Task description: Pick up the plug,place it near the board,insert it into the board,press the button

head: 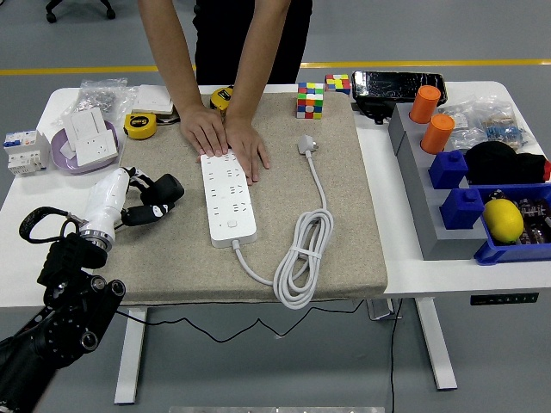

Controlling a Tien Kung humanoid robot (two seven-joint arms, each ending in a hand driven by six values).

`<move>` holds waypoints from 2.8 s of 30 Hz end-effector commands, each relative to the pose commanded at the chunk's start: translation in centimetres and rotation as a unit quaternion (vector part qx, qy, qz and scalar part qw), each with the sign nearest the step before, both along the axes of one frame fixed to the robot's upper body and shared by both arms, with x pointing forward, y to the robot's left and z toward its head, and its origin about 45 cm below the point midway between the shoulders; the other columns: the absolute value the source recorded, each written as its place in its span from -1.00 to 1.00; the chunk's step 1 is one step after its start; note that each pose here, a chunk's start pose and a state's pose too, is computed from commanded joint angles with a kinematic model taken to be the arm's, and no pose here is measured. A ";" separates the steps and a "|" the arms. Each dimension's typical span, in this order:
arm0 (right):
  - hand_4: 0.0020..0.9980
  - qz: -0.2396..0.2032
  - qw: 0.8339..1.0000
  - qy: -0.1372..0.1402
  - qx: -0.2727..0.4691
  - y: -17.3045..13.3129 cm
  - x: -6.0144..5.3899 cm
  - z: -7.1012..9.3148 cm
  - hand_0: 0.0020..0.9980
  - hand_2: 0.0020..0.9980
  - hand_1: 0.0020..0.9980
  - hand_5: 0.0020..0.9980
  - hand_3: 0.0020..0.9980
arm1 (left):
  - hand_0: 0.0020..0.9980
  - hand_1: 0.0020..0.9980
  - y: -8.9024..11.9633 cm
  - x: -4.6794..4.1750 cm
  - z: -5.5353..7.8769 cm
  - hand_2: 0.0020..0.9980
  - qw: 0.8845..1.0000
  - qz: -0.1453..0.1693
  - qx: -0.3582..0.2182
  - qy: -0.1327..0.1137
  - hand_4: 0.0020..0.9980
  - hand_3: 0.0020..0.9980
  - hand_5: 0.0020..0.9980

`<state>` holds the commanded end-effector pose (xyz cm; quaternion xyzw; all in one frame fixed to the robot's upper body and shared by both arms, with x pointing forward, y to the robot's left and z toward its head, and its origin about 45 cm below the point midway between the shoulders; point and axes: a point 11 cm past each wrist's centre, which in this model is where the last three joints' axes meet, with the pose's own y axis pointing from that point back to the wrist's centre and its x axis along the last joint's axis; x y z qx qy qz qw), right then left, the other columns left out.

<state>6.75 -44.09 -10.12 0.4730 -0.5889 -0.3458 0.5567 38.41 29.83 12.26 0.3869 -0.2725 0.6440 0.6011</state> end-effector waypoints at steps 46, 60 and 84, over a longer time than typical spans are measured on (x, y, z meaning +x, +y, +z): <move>1.00 0.001 1.000 -0.006 -0.005 -0.6 0.8 0.4 0.67 0.51 0.52 0.67 0.57 | 0.30 0.36 -3.6 3.75 3.1 -0.09 0.985 -0.154 0.077 0.035 -0.03 -0.12 -1.00; 1.00 0.000 1.000 -0.005 -0.006 -0.7 0.8 0.4 0.67 0.51 0.52 0.67 0.58 | 0.30 0.37 -3.4 3.84 3.1 -0.06 0.983 -0.157 0.088 0.040 0.00 -0.10 -1.00; 1.00 0.001 1.000 -0.007 -0.007 -0.8 0.9 0.5 0.67 0.51 0.52 0.67 0.58 | 0.31 0.37 -3.8 3.87 2.8 -0.03 0.980 -0.166 0.099 0.051 0.02 -0.09 -1.00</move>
